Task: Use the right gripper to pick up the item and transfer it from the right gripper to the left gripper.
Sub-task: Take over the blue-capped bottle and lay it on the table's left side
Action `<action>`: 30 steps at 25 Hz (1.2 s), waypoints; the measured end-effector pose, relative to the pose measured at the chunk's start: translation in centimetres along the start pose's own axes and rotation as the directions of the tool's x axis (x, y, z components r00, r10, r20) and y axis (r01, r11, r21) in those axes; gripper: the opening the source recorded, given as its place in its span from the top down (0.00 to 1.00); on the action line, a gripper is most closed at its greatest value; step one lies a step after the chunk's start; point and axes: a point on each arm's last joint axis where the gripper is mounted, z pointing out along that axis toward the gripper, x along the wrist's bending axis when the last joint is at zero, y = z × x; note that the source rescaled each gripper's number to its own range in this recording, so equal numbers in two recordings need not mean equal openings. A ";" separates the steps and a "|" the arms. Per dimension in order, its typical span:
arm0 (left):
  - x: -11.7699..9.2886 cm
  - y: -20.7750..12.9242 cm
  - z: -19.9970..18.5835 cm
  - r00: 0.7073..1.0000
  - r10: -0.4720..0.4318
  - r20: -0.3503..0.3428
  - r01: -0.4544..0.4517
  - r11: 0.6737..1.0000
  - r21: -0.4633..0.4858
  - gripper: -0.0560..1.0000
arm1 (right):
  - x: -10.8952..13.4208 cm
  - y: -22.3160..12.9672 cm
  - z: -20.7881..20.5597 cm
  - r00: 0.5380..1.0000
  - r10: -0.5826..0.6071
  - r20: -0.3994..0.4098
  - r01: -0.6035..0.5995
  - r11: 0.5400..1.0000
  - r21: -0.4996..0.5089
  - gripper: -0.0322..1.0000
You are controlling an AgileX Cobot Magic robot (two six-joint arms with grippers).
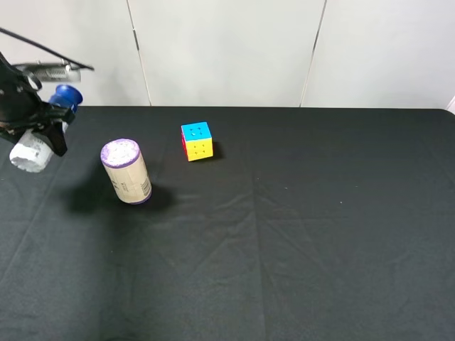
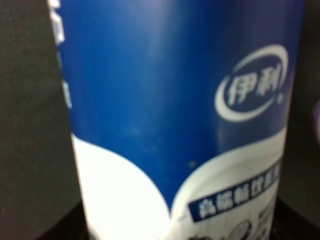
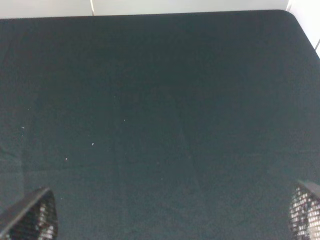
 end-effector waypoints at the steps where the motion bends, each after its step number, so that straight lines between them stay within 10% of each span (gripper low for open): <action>1: 0.1 0.1 0.5 1.000 0.003 -0.004 -0.003 1.000 0.013 0.89 | 0.0 0.0 0.0 1.000 0.000 0.000 0.000 1.000 0.000 0.00; 30: 0.3 1.5 6.3 0.991 0.128 0.039 -0.129 0.992 0.016 0.89 | 0.0 0.0 0.0 1.000 0.002 0.000 -0.002 1.000 0.000 0.00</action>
